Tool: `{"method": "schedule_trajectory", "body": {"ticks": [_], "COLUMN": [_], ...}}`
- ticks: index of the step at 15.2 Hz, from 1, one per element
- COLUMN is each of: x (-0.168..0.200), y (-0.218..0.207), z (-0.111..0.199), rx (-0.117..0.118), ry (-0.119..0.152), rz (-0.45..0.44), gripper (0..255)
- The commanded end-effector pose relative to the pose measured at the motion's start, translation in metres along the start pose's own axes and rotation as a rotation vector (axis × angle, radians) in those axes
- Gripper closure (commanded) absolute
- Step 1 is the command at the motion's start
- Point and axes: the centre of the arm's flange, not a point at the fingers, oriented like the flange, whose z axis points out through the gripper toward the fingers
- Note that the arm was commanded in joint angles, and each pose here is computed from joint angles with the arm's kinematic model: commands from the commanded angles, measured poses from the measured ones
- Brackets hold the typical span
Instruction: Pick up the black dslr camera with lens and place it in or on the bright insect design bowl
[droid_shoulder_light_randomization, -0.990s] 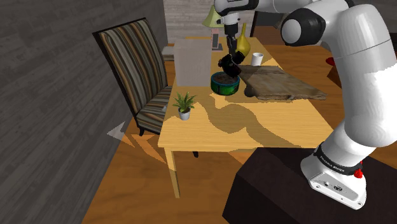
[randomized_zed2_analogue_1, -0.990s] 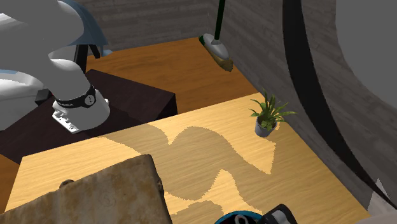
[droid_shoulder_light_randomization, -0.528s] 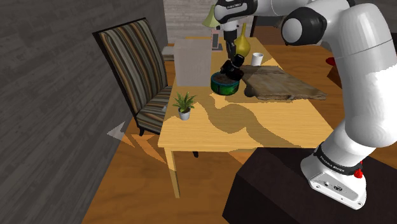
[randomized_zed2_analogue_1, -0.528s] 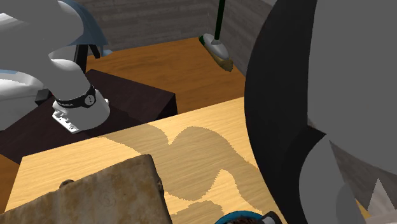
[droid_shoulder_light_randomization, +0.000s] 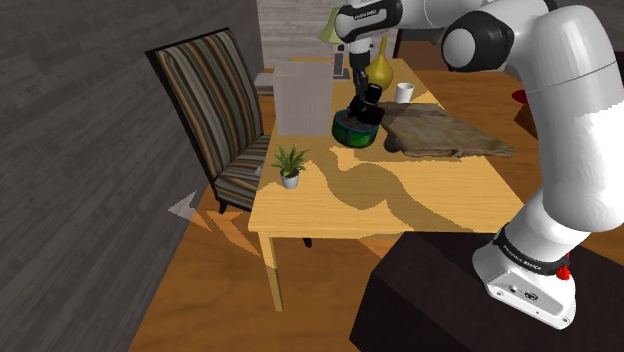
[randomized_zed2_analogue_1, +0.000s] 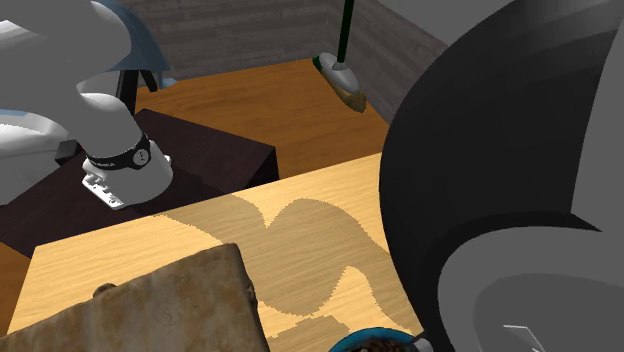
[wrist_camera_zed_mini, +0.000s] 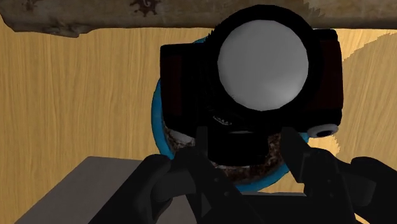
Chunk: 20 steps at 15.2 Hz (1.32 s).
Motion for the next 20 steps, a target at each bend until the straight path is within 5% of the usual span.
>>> {"method": "schedule_trajectory", "body": {"ticks": [1,3,4,9,13,20], "x": [-0.005,-0.005,-0.005,-0.005,-0.004,-0.004], "y": [0.004,0.004,0.003,0.004,0.005,0.005], "z": [0.015,0.015,0.015,0.015,-0.035,-0.035], "rx": [0.025,0.025,0.025,0.025,0.025,0.025], "ry": [-0.017,-0.017,-0.017,-0.017,-0.017,-0.017], "rz": [0.008,0.008,0.008,0.008,0.008,0.008], "gripper": [255,255,0,0,0,0]}}
